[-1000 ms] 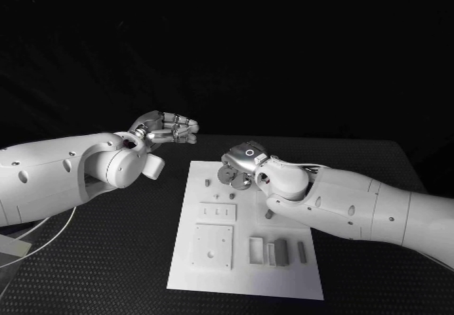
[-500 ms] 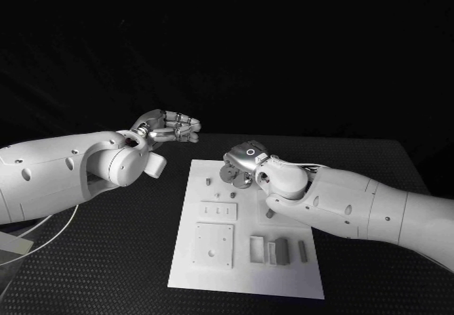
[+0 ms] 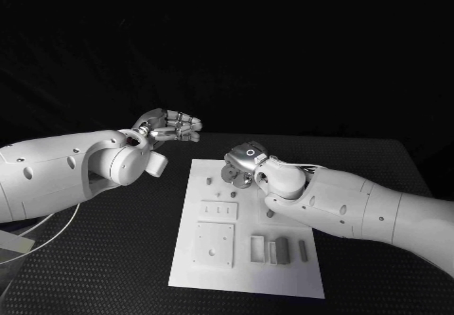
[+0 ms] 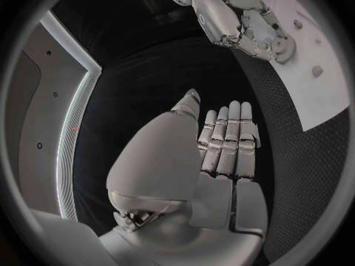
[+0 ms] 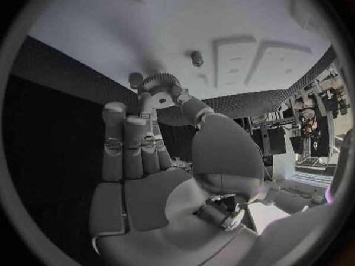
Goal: Assemble the parts on the task board
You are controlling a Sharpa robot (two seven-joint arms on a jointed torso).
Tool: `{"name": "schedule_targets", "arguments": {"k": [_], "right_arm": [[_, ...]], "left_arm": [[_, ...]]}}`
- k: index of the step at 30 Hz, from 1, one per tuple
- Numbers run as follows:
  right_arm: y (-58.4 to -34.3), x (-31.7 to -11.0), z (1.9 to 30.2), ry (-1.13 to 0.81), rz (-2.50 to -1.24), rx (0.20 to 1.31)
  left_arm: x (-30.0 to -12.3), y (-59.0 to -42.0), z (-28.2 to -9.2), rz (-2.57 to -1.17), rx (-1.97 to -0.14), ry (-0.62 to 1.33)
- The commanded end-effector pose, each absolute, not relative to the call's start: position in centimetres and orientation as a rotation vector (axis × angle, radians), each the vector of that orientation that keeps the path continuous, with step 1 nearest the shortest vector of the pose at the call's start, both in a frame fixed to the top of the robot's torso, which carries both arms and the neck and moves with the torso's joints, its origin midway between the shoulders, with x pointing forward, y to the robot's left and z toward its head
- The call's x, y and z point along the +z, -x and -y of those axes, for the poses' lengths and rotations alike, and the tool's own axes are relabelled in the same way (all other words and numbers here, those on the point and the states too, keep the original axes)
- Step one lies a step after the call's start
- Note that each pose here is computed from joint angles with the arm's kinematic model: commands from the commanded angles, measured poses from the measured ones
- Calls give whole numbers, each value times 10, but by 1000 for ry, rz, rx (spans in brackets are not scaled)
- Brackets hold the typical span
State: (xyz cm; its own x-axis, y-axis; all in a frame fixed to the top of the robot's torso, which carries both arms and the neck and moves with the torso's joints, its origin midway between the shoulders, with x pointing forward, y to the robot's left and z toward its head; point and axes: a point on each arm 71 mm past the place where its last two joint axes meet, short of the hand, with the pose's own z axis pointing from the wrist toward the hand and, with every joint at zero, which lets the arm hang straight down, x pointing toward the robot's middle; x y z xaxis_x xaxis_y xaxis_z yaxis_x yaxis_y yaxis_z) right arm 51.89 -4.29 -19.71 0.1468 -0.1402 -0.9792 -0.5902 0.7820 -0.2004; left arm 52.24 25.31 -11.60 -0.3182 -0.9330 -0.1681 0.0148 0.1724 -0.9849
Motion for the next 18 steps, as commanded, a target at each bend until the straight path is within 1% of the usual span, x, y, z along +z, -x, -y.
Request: {"name": "schedule_targets", "arguments": {"k": [1, 18], "right_arm": [[-519, -198, 41, 660, -1405, 351], [-523, -204, 41, 657, -1425, 336]], "left_arm": [[-114, -522, -250, -1529, -1316, 902], [-114, -522, -249, -1530, -1317, 901]]}}
